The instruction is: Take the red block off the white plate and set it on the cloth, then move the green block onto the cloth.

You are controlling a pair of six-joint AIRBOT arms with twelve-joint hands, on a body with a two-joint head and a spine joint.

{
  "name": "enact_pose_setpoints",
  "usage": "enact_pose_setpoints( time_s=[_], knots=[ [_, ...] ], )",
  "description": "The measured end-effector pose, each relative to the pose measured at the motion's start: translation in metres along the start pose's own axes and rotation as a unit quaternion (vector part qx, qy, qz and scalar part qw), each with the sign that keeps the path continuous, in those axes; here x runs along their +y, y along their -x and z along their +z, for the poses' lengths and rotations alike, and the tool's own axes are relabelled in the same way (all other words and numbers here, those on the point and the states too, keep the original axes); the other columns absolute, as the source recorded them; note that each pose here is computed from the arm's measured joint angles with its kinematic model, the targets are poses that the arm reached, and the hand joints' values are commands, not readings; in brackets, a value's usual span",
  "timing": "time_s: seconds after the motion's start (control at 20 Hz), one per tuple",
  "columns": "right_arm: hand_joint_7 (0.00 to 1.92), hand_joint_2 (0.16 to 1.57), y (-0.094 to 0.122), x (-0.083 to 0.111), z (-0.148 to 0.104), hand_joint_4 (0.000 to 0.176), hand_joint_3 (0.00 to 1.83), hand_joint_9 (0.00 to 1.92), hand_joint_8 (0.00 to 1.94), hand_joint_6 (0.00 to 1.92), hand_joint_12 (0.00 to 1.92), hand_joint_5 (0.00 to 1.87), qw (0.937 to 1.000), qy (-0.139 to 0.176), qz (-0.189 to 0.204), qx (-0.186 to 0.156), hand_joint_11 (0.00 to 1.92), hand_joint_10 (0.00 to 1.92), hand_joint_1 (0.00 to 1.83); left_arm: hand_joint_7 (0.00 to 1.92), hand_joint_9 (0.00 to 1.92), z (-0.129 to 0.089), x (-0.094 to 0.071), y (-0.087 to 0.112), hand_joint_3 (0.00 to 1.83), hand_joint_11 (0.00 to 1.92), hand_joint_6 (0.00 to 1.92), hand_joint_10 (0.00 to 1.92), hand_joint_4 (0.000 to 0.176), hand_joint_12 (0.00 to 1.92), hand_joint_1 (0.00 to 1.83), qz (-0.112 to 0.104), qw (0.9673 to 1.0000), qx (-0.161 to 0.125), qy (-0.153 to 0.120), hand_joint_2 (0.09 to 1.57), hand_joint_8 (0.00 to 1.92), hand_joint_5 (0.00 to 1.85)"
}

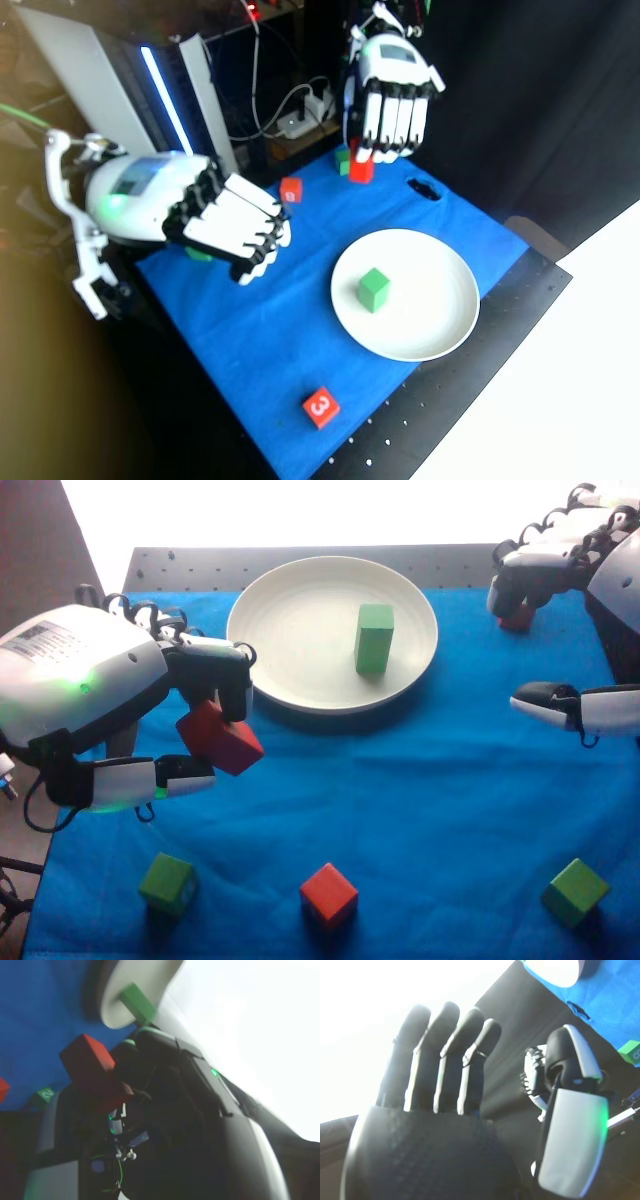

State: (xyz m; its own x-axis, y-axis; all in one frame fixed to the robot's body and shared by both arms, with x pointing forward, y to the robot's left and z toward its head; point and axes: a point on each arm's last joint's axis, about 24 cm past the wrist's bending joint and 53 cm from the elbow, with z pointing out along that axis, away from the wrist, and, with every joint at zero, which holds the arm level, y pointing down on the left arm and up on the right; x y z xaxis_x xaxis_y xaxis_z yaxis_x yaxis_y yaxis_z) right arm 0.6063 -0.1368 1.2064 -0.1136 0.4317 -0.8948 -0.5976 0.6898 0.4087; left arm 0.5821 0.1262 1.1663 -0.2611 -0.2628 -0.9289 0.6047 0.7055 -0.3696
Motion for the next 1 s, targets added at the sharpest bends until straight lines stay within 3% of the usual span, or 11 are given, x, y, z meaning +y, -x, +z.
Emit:
enact_pose_setpoints(
  time_s=[0.05, 0.1, 0.2, 0.35, 0.45, 0.5, 0.65, 0.8, 0.9, 0.95, 1.0],
  knots=[
    [0.76, 0.68, 0.0, 0.0, 0.0, 0.0, 0.33, 0.65, 0.96, 0.83, 1.7, 0.73, 1.0, 0.0, 0.0, 0.0, 0.43, 1.2, 0.99, 0.64, 0.6, 0.0, 0.0, 0.0, 0.0, 0.22, 0.73, 0.45, 0.062, 1.08, 0.9, 0.0, 1.0, -0.001, 0.0, 1.18, 0.51, 0.55],
    [0.77, 0.66, 0.0, 0.0, 0.0, 0.0, 0.33, 0.65, 0.99, 0.83, 1.71, 0.74, 1.0, 0.0, 0.0, 0.0, 0.45, 1.23, 1.02, 0.65, 0.59, 0.0, 0.0, 0.001, 0.0, 0.18, 0.37, 0.31, 0.05, 1.0, 0.87, -0.001, 1.0, -0.001, 0.001, 1.14, 0.26, 0.58],
    [0.75, 0.68, 0.0, 0.0, 0.0, 0.0, 0.34, 0.65, 1.01, 0.8, 1.69, 0.73, 1.0, 0.0, 0.0, 0.0, 0.45, 1.23, 1.0, 0.63, 0.58, 0.0, 0.0, 0.001, 0.0, 0.12, 0.1, 0.12, 0.043, 0.99, 0.77, -0.002, 1.0, -0.001, 0.001, 1.12, 0.04, 0.62],
    [0.75, 0.73, 0.0, 0.0, 0.0, 0.0, 0.3, 0.63, 0.96, 0.73, 1.67, 0.75, 1.0, 0.0, 0.0, 0.0, 0.42, 1.2, 0.98, 0.57, 0.54, 0.0, 0.001, 0.001, 0.0, 0.04, 0.01, 0.04, 0.081, 1.05, 0.68, -0.002, 1.0, -0.002, 0.002, 1.1, 0.0, 0.59],
    [0.75, 0.73, 0.0, 0.0, 0.0, 0.0, 0.3, 0.64, 0.98, 0.78, 1.68, 0.73, 1.0, 0.0, 0.0, 0.0, 0.43, 1.21, 0.98, 0.57, 0.55, -0.001, 0.001, 0.001, 0.0, 0.03, 0.01, 0.04, 0.064, 1.06, 0.68, -0.002, 1.0, -0.003, 0.002, 1.09, 0.0, 0.58],
    [0.75, 0.73, 0.0, 0.0, 0.0, 0.0, 0.3, 0.64, 0.96, 0.78, 1.65, 0.73, 1.0, 0.0, 0.0, 0.0, 0.43, 1.18, 1.01, 0.53, 0.52, -0.001, 0.002, 0.002, 0.0, 0.03, 0.0, 0.03, 0.089, 1.06, 0.66, -0.004, 1.0, -0.006, 0.003, 1.1, 0.0, 0.55],
    [0.67, 0.76, 0.001, -0.001, 0.0, 0.0, 0.29, 0.59, 1.04, 0.84, 1.71, 0.66, 1.0, -0.002, -0.001, -0.001, 0.4, 1.24, 0.99, 0.4, 0.42, -0.002, 0.008, 0.008, 0.02, 0.0, 0.0, 0.0, 0.076, 1.06, 0.48, -0.014, 0.9996, -0.019, 0.013, 1.16, 0.0, 0.43],
    [0.56, 0.73, 0.002, -0.003, 0.0, 0.0, 0.34, 0.44, 0.92, 0.89, 1.76, 0.54, 1.0, -0.003, -0.004, -0.002, 0.23, 1.15, 1.01, 0.28, 0.32, -0.003, 0.019, 0.024, 0.0, 0.0, 0.0, 0.0, 0.126, 1.0, 0.48, -0.018, 0.9982, -0.052, 0.024, 1.17, 0.0, 0.31],
    [0.63, 0.74, 0.005, -0.007, 0.0, 0.0, 0.31, 0.53, 0.82, 0.78, 1.7, 0.56, 1.0, -0.006, -0.007, -0.004, 0.29, 1.1, 1.01, 0.31, 0.36, -0.002, 0.028, 0.031, 0.0, 0.01, 0.0, 0.01, 0.136, 1.1, 0.44, -0.023, 0.997, -0.066, 0.034, 1.18, 0.0, 0.27],
    [0.62, 0.77, 0.006, -0.009, 0.003, 0.0, 0.26, 0.53, 0.83, 0.76, 1.66, 0.53, 0.9999, -0.006, -0.007, -0.007, 0.3, 1.11, 1.04, 0.3, 0.35, -0.002, 0.033, 0.033, 0.0, 0.01, 0.0, 0.01, 0.153, 1.11, 0.44, -0.023, 0.9965, -0.07, 0.039, 1.18, 0.0, 0.26],
    [0.56, 0.8, 0.008, -0.011, 0.007, 0.0, 0.21, 0.47, 0.92, 0.78, 1.67, 0.47, 0.9999, -0.008, -0.004, -0.013, 0.28, 1.17, 1.03, 0.29, 0.34, -0.002, 0.038, 0.034, 0.0, 0.01, 0.0, 0.0, 0.153, 1.11, 0.47, -0.027, 0.996, -0.073, 0.046, 1.18, 0.0, 0.25]
  ],
)
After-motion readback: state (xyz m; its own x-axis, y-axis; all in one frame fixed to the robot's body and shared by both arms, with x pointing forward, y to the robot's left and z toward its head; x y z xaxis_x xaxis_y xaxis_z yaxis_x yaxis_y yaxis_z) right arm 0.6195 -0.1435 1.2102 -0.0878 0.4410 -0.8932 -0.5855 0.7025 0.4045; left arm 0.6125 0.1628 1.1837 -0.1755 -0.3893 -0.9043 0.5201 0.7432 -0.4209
